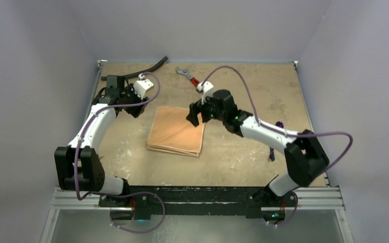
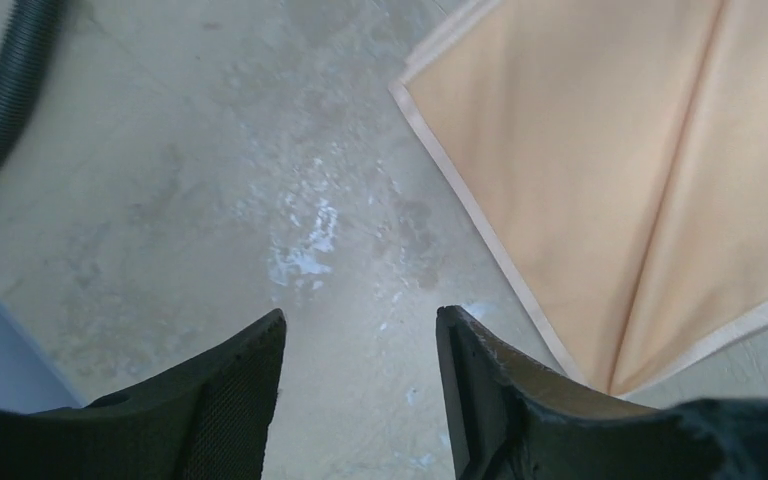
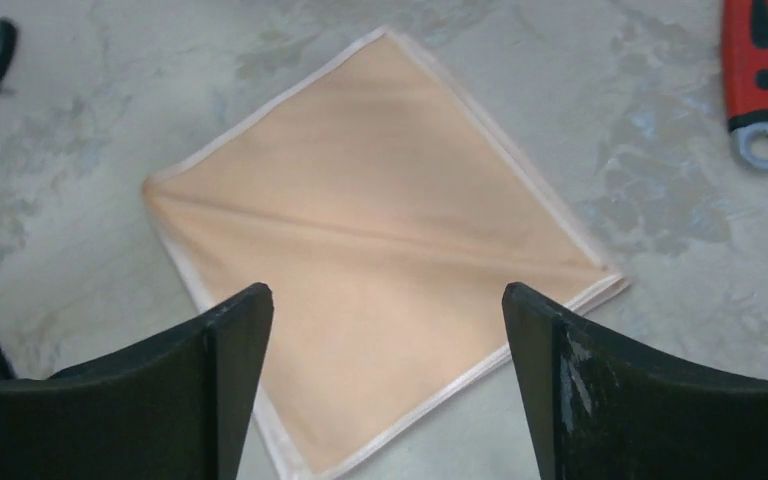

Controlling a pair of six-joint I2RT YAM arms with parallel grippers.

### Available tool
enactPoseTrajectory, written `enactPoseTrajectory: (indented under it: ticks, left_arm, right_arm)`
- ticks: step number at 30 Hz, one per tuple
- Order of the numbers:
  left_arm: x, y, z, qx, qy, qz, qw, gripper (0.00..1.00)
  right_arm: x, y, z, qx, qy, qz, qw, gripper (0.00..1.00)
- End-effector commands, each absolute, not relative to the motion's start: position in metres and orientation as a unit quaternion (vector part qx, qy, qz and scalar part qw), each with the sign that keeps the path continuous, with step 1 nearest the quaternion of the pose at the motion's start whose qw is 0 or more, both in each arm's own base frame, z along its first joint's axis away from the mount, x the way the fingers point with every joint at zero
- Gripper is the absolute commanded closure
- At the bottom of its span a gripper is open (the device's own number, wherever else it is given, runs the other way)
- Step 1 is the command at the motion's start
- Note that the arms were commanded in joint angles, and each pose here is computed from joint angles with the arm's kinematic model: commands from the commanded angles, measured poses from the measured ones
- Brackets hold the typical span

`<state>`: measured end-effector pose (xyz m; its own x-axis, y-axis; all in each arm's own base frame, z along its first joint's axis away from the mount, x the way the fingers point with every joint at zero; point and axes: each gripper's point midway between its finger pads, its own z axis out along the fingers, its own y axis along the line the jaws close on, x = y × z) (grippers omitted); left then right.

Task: Fold the napkin into a case and place the utensils inside
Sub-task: Smooth out the upper triangle-folded napkin at the center of the board, then pick up the upper triangle-folded napkin from the center of the board.

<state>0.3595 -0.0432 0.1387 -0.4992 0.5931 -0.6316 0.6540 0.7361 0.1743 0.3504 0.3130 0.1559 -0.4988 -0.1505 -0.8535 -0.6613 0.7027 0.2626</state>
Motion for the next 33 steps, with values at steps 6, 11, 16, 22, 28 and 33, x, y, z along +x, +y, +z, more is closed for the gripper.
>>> enactPoseTrajectory:
  ticks: [6,11,16,22,28,33]
  left_arm:
    - [0.373,-0.072,0.166,0.462,0.777,-0.089,0.418,0.44]
    - [0.352,-0.087,0.151,0.554,0.723,-0.128,0.393,0.44]
    - [0.354,-0.092,0.185,0.578,0.681,-0.108,0.436,0.42]
    - [0.344,-0.092,0.196,0.603,0.665,-0.103,0.428,0.4]
    - [0.289,-0.087,0.149,0.67,0.633,-0.1,0.374,0.41]
    - [0.253,-0.084,0.114,0.717,0.596,-0.085,0.351,0.41]
  right_arm:
    - [0.311,0.288,0.199,-0.31,0.714,0.248,0.577,0.02]
    - [0.289,0.287,0.183,-0.427,0.686,0.129,0.574,0.02]
    - [0.305,0.255,0.23,-0.317,0.694,0.093,0.639,0.02]
    - [0.322,0.255,0.258,-0.262,0.723,0.102,0.631,0.02]
    - [0.288,0.281,0.214,-0.437,0.7,0.078,0.558,0.02]
    - [0.247,0.295,0.184,-0.537,0.647,0.12,0.528,0.02]
